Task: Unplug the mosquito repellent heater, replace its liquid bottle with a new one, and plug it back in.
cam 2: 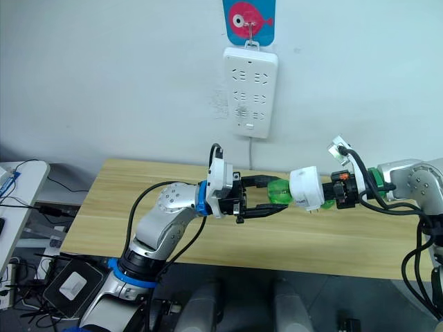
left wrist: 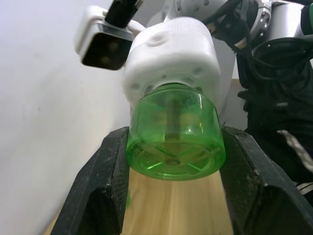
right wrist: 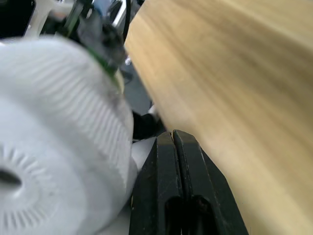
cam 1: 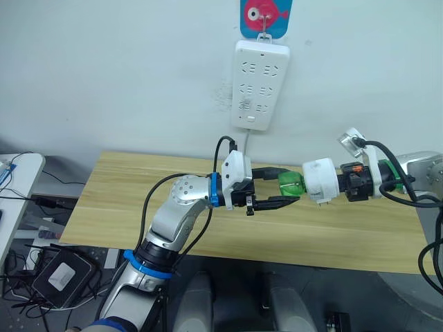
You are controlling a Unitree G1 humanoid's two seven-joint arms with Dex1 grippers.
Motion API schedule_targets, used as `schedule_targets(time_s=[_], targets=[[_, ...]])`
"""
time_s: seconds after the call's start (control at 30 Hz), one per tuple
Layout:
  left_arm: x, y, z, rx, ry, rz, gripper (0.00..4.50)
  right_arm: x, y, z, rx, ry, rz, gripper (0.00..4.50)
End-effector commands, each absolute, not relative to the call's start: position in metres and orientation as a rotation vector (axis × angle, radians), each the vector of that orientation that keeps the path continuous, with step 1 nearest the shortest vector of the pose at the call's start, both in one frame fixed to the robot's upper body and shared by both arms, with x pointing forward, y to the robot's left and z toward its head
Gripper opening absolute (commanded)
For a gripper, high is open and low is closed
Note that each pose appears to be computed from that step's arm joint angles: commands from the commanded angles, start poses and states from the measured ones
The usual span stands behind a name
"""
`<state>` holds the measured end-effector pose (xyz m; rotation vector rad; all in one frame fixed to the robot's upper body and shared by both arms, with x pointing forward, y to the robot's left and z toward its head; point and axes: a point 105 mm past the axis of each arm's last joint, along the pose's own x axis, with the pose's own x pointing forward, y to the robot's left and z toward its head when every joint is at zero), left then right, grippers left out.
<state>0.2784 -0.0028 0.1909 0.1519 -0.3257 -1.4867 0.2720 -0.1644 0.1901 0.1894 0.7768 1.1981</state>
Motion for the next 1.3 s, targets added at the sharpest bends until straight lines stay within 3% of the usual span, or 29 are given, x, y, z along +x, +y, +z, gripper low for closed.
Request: schedule_targets(time_s=[0.03,0.3,0.47,0.57,0.67,0.93,1.3], targets=[[0.298,0.007,0.194,0.145,-0.309,-1.361,2.27,0.243,-0.147,0.203,0.22,0.783,1.372,0.03],[0.3,0.005,0.193,0.163,-0.308,-1.378,2.27,0.245,-0.145,0.201,0.253,0.767,1.322,0.03],[0.299,0.009,0.195,0.176,-0.325,-1.389,2.27,0.272,-0.175,0.181,0.027,0.653,1.108,0.03],[0.297,0.019,0.19,0.218,-0.318,-1.398,2.27,0.281,-0.205,0.184,-0.117,0.593,1.054,0.61],[0.298,0.033,0.182,0.255,-0.294,-1.395,2.27,0.281,-0.219,0.194,-0.227,0.56,1.06,1.68],[0.302,0.045,0.177,0.367,-0.326,-1.425,2.27,0.28,-0.17,0.231,-0.097,0.42,1.209,4.48],[0.294,0.027,0.195,0.35,-0.417,-1.483,2.27,0.276,-0.139,0.233,0.046,0.442,1.255,4.48]])
